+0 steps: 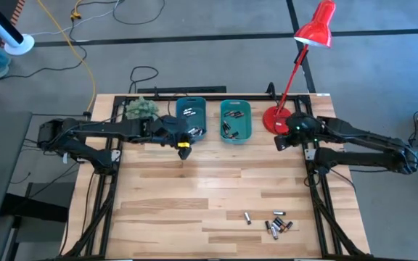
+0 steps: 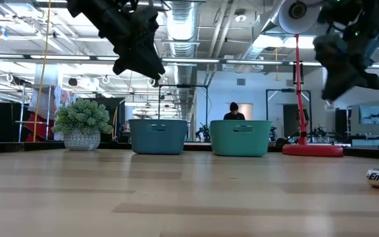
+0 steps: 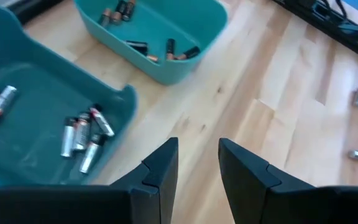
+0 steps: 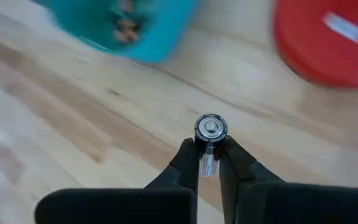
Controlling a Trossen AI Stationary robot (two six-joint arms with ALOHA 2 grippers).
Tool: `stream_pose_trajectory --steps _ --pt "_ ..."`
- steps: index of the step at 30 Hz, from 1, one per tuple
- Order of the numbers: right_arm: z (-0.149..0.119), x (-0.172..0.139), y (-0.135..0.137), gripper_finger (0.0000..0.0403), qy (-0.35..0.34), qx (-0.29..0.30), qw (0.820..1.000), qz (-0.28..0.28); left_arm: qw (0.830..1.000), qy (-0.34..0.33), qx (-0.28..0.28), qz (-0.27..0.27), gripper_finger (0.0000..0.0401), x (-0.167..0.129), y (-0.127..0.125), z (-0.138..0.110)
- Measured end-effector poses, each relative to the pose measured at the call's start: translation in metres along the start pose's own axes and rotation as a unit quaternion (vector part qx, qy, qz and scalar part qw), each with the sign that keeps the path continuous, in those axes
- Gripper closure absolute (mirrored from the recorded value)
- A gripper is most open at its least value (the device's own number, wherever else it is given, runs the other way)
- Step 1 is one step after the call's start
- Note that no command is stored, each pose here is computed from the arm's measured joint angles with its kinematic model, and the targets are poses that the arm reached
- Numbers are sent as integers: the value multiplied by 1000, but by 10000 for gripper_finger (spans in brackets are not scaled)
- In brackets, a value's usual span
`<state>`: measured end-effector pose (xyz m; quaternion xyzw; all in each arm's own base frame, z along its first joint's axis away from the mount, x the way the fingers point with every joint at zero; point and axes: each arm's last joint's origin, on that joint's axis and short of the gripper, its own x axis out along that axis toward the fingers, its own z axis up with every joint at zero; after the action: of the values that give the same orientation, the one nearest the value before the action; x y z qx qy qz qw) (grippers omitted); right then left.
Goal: Sort batteries
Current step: Put the silver battery into the blue bin
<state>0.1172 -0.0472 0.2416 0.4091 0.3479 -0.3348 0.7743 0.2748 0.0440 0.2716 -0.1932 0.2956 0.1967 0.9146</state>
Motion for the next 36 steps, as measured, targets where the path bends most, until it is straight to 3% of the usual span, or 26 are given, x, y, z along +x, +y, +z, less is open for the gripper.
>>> stream_pose_trajectory --steps 9,16,22,27,36 --pt "-12 -8 37 368 -70 -104 986 106 999 -10 -50 2 289 -6 -29 -13" --pt "-14 4 76 368 -125 -177 961 173 999 22 -28 -7 289 -10 -41 -26" --pt "-3 29 111 371 -139 -221 950 171 995 86 -22 39 289 -14 -38 -43" --pt "23 45 148 371 -132 -265 942 159 993 77 -2 86 289 -16 -39 -53" --pt "108 91 212 372 -109 -291 938 155 995 94 17 2 289 4 -33 -105"
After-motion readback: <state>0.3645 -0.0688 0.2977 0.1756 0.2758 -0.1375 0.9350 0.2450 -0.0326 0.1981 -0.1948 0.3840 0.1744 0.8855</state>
